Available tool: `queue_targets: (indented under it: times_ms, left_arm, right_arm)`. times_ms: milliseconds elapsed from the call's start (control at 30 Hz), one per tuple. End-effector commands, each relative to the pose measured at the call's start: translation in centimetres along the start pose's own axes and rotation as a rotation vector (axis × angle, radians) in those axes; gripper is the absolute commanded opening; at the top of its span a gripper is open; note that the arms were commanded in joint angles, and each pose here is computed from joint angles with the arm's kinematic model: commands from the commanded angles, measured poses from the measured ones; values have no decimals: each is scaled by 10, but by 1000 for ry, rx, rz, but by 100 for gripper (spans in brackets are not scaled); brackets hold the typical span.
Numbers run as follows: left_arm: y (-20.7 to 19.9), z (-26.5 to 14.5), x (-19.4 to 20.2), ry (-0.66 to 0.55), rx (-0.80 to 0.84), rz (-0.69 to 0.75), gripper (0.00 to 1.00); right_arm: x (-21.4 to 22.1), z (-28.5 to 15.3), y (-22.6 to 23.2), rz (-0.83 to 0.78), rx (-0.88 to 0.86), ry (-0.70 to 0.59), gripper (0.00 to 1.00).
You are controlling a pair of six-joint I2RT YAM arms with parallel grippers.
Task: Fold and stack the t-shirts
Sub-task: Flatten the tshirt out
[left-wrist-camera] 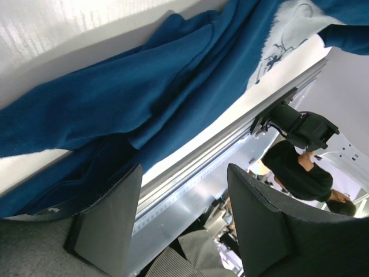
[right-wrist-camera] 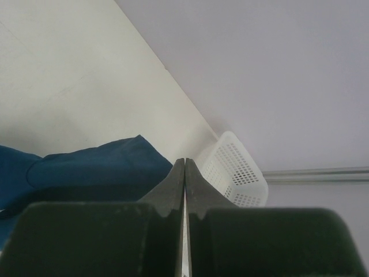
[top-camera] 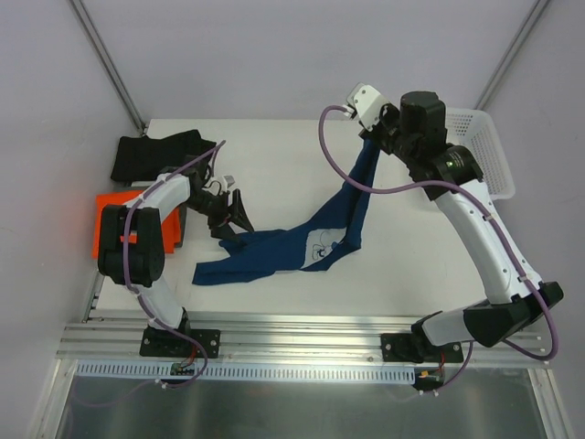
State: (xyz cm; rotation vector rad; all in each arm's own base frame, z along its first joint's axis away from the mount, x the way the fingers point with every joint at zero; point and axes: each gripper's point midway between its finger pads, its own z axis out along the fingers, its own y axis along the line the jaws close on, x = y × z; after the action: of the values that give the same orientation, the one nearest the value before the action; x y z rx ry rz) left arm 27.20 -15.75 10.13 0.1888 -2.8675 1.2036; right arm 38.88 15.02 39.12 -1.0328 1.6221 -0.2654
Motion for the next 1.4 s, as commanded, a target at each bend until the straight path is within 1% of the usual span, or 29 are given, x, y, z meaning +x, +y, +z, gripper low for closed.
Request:
queue_targets:
  times_ms: [0, 233, 367, 500, 600, 733, 867, 900, 967, 1067, 1133, 1233, 1367]
  left_arm:
    - [0, 3, 6, 62, 12, -10, 61]
    - [10, 12, 3, 90, -9, -57, 61]
    - [14, 15, -7, 86, -27, -64, 61]
    - [16, 22, -21, 84, -35, -72, 54]
    - [15, 28, -35, 77, -37, -64, 47]
    - [12, 34, -43, 80, -39, -38, 46]
    - [11, 32, -33, 89, -43, -42, 44]
    - [10, 28, -32, 80, -46, -34, 42]
    - [7, 16, -25, 52, -60, 1, 42]
    - [9, -3, -18, 0, -100, 26, 50]
    - [9, -11, -12, -16, -103, 33, 52]
    - [16, -8, -2, 8, -112, 17, 54]
    - [21, 0, -4, 38, -113, -3, 54]
  right_arm:
    - [-20, -8, -30, 3, 98, -58, 0]
    - [-22, -6, -34, 0, 106, -61, 1]
    - [-19, -7, -33, 6, 102, -56, 1]
    - [-15, -8, -30, 6, 98, -50, 1]
    - [-12, -12, -31, 4, 104, -46, 1]
    - [-10, -15, -33, 3, 110, -40, 1]
    - [-10, -18, -36, 2, 119, -39, 1]
    - [-10, -19, -37, 4, 123, -41, 1]
    - [-11, -21, -38, 7, 123, -44, 1]
    - [-8, -21, -37, 11, 120, -41, 0]
    - [-7, -19, -35, 15, 115, -38, 1]
    - [-6, -19, -34, 15, 113, -41, 1]
    - [-8, -18, -37, 12, 119, -44, 1]
